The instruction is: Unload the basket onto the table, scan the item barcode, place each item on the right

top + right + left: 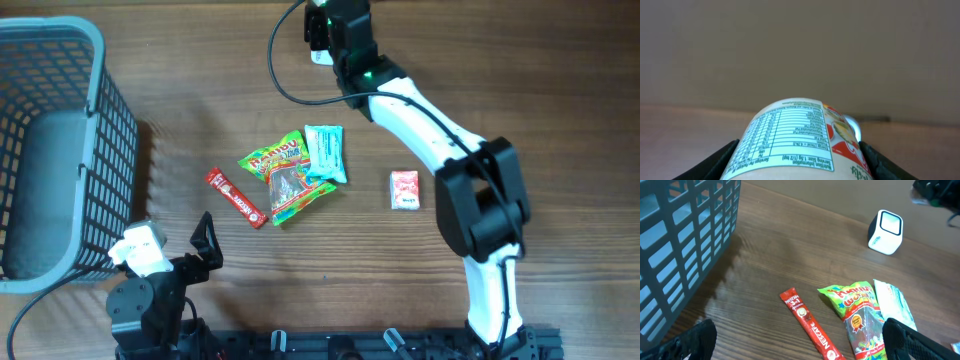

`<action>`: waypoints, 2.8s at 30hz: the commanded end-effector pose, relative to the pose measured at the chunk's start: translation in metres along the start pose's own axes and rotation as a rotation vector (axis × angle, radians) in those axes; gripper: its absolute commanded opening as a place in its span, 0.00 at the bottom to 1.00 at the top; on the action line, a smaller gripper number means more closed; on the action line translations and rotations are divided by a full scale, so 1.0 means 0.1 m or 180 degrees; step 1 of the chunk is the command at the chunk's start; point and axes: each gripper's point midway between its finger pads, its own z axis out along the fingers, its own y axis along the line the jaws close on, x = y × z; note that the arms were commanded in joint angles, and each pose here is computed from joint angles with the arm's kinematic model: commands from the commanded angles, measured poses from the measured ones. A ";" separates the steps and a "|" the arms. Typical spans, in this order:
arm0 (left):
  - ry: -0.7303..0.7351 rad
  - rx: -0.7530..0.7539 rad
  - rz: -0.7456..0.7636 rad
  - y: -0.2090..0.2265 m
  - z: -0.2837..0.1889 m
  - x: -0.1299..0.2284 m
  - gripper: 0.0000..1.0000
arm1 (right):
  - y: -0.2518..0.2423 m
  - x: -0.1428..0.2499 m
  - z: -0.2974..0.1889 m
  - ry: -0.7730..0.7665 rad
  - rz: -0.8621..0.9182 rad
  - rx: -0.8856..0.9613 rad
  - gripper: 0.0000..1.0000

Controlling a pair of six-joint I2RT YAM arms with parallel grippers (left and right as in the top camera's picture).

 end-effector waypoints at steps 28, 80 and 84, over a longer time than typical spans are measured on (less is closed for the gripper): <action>-0.0015 -0.0015 0.0056 0.01 0.00 0.00 1.00 | -1.12 -0.62 -0.77 0.0490 -0.0553 0.0713 0.54; -0.0015 -0.0015 0.0056 0.01 0.00 0.00 1.00 | -5.80 0.89 -3.55 0.1501 0.3344 0.3073 1.00; -0.0015 -0.0015 0.0056 0.01 0.00 0.00 1.00 | -5.19 0.15 -3.63 0.1198 0.3334 0.2935 1.00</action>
